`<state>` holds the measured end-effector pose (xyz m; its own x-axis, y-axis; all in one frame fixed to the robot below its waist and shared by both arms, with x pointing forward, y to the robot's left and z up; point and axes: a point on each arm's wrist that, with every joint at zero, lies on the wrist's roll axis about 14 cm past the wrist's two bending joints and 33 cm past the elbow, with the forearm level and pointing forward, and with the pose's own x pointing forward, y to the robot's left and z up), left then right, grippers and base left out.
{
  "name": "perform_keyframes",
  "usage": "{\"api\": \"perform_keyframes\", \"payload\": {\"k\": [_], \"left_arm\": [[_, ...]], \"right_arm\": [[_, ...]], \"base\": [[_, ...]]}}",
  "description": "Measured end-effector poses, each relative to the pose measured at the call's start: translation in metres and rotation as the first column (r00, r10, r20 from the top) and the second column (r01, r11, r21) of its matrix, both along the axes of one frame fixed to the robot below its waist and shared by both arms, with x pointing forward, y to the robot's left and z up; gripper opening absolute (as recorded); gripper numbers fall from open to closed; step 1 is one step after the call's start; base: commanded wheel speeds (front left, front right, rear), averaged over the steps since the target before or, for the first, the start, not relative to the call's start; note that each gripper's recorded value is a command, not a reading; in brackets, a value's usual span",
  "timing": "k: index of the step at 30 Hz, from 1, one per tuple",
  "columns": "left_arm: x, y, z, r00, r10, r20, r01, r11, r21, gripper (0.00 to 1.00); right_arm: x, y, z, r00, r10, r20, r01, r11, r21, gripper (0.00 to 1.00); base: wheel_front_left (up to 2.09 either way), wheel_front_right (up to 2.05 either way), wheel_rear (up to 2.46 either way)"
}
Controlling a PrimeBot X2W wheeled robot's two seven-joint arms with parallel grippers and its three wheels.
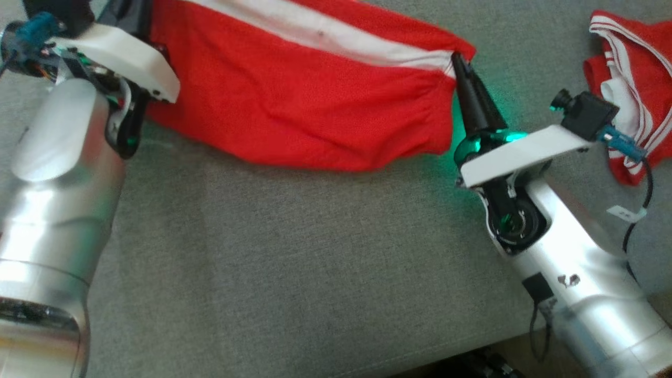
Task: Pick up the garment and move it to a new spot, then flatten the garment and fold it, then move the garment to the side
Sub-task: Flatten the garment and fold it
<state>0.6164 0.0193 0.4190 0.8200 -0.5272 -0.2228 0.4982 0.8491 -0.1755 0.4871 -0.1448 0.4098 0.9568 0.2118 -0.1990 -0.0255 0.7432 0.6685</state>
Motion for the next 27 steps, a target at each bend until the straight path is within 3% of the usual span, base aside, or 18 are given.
{"api": "perform_keyframes", "payload": {"k": [5, 6, 7, 8, 9, 13, 17, 23, 27], "left_arm": [[0.004, -0.003, -0.006, 1.000, -0.004, 0.001, 0.004, 1.000, 0.014, 0.00], [0.004, -0.003, -0.007, 1.000, -0.005, 0.003, 0.005, 1.000, 0.019, 0.11], [0.003, -0.003, -0.007, 1.000, -0.007, 0.006, 0.007, 1.000, 0.023, 0.56], [0.003, -0.004, -0.008, 1.000, -0.008, 0.009, 0.008, 1.000, 0.025, 1.00], [0.002, -0.004, -0.008, 1.000, -0.007, 0.012, 0.006, 1.000, 0.022, 1.00], [0.000, -0.002, -0.006, 1.000, 0.005, 0.020, -0.006, 1.000, 0.014, 1.00], [-0.002, 0.010, 0.002, 0.998, 0.041, 0.044, -0.042, 0.999, 0.013, 1.00], [-0.031, 0.025, -0.026, 0.996, 0.076, -0.044, -0.075, 0.997, 0.036, 1.00], [-0.049, 0.029, -0.047, 0.991, 0.081, -0.111, -0.075, 0.995, 0.061, 1.00]], "right_arm": [[0.005, 0.000, -0.001, 1.000, -0.004, 0.005, 0.004, 1.000, -0.006, 0.00], [0.005, 0.000, -0.001, 1.000, -0.002, 0.004, 0.002, 1.000, -0.008, 0.00], [0.006, 0.000, -0.002, 1.000, 0.000, 0.003, 0.000, 1.000, -0.011, 0.34], [0.006, 0.001, -0.001, 1.000, 0.000, 0.005, 0.000, 1.000, -0.013, 0.92], [0.006, 0.001, -0.001, 1.000, -0.001, 0.008, 0.001, 1.000, -0.015, 1.00], [0.005, 0.001, -0.001, 1.000, 0.019, 0.015, -0.018, 0.998, -0.063, 1.00], [0.005, -0.025, 0.009, 0.997, -0.025, 0.068, 0.037, 0.983, -0.180, 1.00], [-0.018, -0.055, 0.005, 0.992, -0.088, 0.093, 0.115, 0.931, -0.347, 1.00], [-0.027, -0.063, 0.005, 0.990, -0.080, 0.115, 0.124, 0.878, -0.462, 1.00]], "base": [[0.00, 0.00, 0.00], [0.00, 0.00, 0.00], [0.00, 0.00, 0.00], [0.00, 0.00, 0.00], [0.00, 0.00, 0.00], [0.00, 0.00, 0.00], [0.00, 0.00, 0.00], [0.00, 0.00, 0.00], [0.00, 0.00, 0.00]]}}
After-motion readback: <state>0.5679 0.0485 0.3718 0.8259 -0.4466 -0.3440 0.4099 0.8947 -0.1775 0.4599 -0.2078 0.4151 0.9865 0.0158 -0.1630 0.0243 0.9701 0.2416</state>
